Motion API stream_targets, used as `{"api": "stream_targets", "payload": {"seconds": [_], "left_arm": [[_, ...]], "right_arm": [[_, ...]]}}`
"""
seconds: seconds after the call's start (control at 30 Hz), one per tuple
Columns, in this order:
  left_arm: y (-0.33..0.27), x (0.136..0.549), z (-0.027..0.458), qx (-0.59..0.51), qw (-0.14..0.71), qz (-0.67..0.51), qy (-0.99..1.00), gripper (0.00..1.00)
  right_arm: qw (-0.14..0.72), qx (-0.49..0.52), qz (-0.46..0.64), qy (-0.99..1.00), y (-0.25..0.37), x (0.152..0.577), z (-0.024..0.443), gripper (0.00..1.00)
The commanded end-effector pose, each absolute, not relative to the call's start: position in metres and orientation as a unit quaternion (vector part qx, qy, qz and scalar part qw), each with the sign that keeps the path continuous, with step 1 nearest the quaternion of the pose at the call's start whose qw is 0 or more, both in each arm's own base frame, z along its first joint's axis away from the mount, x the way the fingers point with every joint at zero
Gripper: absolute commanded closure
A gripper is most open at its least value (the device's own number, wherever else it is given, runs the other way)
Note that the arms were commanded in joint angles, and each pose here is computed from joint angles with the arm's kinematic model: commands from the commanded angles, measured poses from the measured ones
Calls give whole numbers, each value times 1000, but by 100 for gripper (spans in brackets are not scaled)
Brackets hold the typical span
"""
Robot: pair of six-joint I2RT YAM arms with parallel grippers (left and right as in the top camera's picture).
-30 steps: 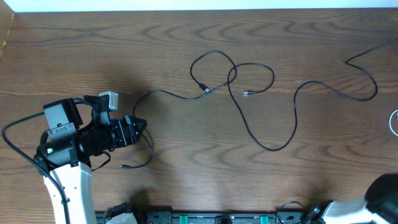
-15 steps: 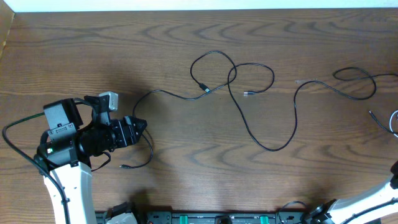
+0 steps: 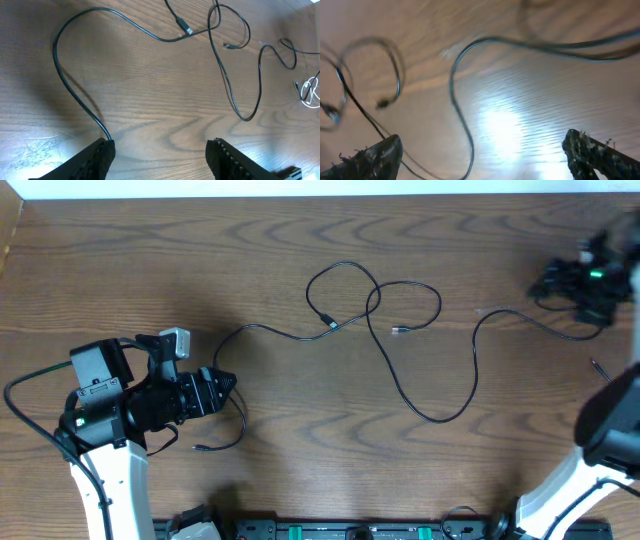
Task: Untangle cables
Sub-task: 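Return the right gripper to the center and grasp another black cable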
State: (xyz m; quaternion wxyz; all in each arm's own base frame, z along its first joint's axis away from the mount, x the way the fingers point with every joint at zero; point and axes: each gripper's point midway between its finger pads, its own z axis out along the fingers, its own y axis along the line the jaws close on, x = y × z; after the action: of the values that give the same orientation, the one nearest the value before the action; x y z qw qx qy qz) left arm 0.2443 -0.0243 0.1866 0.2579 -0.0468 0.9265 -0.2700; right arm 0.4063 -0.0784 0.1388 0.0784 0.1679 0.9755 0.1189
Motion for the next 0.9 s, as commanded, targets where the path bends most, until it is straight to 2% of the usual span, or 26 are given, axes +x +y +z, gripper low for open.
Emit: {"api": "stream_targets", "payload": {"seconds": [0.0,0.17,0.33,0.5,0.63,0.73,0.87], "left_arm": [[-25,244,189,-44,260,-270,926,36],[-25,244,189,-44,260,-270,926,36],[-25,245,189,-43,261,-270,926,36],[-25,245,189,-43,261,-270,926,36],[-25,245,189,-43,261,-270,926,36],[-25,245,189,-43,261,-270,926,36],[-25,245,189,-43,261,-270,926,36]], "right_arm": [[56,141,78,985,-50,402,135,1],[27,2,82,996,5,391,122,1],[-48,-171,87,980,64,347,91,1],[-95,-261,85,957,102,309,55,1],[-99,-301,78,945,124,293,34,1],[-99,-320,76,939,135,286,26,6],[-101,-335,77,933,145,277,18,21]]}}
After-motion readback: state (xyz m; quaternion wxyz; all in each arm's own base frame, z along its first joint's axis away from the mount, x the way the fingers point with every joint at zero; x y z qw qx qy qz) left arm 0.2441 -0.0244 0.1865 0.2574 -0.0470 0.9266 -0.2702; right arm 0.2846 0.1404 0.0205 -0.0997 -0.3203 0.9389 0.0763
